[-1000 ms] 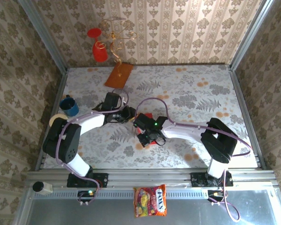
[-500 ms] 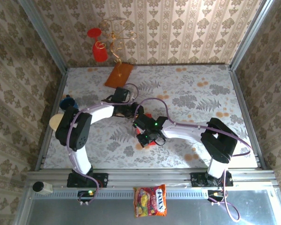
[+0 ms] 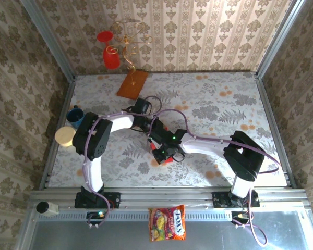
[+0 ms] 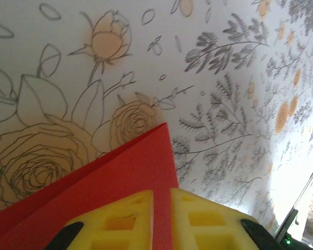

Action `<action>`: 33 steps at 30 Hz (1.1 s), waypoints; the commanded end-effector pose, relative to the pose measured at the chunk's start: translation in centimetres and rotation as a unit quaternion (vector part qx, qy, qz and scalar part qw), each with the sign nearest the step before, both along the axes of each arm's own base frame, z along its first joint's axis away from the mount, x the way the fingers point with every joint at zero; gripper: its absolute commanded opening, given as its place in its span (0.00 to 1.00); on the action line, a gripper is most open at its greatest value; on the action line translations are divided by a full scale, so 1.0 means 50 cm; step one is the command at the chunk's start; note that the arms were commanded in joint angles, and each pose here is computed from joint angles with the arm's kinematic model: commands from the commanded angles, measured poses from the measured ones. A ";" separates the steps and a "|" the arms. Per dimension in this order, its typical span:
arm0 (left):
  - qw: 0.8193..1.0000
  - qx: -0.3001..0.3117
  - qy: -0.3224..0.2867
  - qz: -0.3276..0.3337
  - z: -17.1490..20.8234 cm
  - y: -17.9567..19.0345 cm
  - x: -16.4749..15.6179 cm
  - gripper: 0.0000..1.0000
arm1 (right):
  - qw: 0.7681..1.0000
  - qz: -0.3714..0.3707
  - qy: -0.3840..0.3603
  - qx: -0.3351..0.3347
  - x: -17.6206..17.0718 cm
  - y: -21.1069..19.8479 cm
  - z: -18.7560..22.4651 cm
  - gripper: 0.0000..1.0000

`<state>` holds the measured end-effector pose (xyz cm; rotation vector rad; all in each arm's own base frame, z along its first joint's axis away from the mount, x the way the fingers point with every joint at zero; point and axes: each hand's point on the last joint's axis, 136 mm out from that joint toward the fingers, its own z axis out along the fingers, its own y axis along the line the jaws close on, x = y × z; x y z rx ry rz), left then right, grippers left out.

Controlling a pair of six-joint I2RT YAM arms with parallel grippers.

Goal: Fold a paper plane with a square sheet of paper (pick it up from the middle)
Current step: Third fold the triangle at the center of the table.

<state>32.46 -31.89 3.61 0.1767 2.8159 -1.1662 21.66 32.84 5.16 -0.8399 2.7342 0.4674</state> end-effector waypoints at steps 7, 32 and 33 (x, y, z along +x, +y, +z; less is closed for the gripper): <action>1.000 0.014 0.012 -0.017 -0.030 0.021 -0.007 0.12 | 0.999 -0.002 0.012 0.032 0.021 0.006 0.029 0.00; 0.999 0.007 0.031 -0.026 -0.061 0.035 -0.032 0.03 | 0.999 -0.020 0.030 0.006 0.104 -0.041 -0.012 0.00; 0.999 0.007 0.031 -0.023 -0.061 0.035 -0.032 0.03 | 0.999 -0.020 0.032 0.004 0.105 -0.042 -0.015 0.00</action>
